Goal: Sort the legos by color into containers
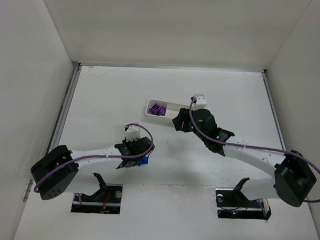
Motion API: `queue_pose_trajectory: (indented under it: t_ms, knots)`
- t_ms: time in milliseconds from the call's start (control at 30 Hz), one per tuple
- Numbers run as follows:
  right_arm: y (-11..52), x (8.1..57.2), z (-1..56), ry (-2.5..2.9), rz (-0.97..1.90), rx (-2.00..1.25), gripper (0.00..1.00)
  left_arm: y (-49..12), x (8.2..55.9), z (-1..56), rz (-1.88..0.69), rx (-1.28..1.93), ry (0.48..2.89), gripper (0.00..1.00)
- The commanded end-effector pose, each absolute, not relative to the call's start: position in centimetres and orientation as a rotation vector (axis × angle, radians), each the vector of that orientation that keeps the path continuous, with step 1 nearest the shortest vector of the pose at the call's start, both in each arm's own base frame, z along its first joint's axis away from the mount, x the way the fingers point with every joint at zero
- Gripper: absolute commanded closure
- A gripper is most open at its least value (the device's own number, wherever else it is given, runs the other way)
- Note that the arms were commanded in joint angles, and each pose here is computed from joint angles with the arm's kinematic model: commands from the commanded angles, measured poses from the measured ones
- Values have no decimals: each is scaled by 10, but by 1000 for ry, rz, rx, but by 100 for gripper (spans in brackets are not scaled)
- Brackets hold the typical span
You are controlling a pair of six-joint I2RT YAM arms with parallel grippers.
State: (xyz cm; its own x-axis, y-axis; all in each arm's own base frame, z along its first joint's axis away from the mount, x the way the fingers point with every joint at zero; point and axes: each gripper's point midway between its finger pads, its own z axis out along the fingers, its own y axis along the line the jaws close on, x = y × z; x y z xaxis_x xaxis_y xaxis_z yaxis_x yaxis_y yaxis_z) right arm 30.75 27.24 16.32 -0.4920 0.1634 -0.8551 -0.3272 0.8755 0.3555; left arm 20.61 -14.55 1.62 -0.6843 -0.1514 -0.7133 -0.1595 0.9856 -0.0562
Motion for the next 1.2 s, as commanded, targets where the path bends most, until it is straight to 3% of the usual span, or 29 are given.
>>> queue_pose_trajectory:
  t_ms: [0,433,733,1100,1167]
  knots:
    - [272,310,190,1914,647,-74,40,-135,202,16,92,-206,2335,87]
    - [254,317,196,1874,649,8,40,-164,240,101,-140,-262,2144,91]
    - [205,334,195,1824,612,227,42,-264,321,180,-440,-157,2018,89]
    - [189,339,193,1805,597,289,42,-328,401,140,-474,-87,2090,88]
    - [188,339,193,1804,595,292,49,-332,406,133,-469,-84,2099,85]
